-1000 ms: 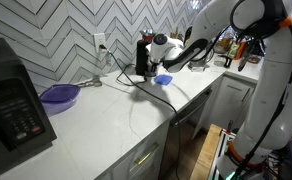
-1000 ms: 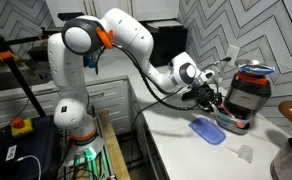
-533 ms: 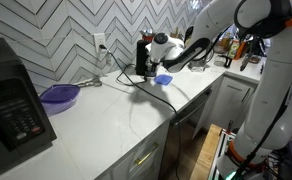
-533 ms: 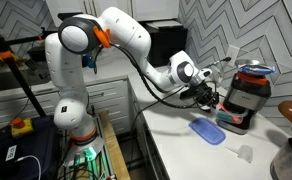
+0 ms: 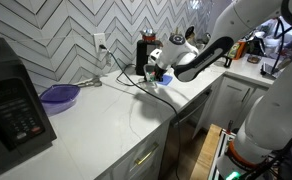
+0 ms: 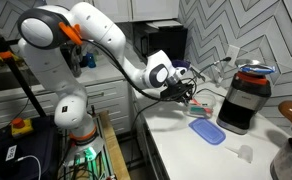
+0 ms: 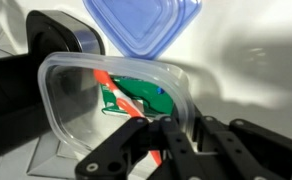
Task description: Remove the clear bowl from the coffeemaker and place it on the left side of the counter
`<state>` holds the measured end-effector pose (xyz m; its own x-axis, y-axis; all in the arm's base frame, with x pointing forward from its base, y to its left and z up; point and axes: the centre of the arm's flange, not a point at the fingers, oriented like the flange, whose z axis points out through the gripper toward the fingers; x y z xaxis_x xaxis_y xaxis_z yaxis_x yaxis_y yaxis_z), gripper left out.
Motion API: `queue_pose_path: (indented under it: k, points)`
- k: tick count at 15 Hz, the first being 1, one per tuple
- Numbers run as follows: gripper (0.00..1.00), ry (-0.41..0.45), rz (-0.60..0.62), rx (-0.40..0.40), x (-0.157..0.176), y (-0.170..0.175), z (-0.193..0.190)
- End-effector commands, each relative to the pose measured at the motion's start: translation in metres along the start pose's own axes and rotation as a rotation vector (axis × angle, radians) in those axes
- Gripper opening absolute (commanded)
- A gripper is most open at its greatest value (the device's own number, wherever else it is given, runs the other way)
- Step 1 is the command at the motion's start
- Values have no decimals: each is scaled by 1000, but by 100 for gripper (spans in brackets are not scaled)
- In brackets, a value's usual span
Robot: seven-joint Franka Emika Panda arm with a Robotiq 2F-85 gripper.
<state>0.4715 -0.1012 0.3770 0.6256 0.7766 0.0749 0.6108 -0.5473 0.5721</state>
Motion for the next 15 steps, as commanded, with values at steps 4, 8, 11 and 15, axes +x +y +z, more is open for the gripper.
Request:
queue_pose_path:
  k: [4,8,11,15]
  points:
    - [2,204,-279,96,-15,-44,-61]
    - [2,316,-449,161,-33,-49,-67]
    - [2,360,-554,217,-44,-37,-71]
    - [2,306,-567,268,-72,-17,-67]
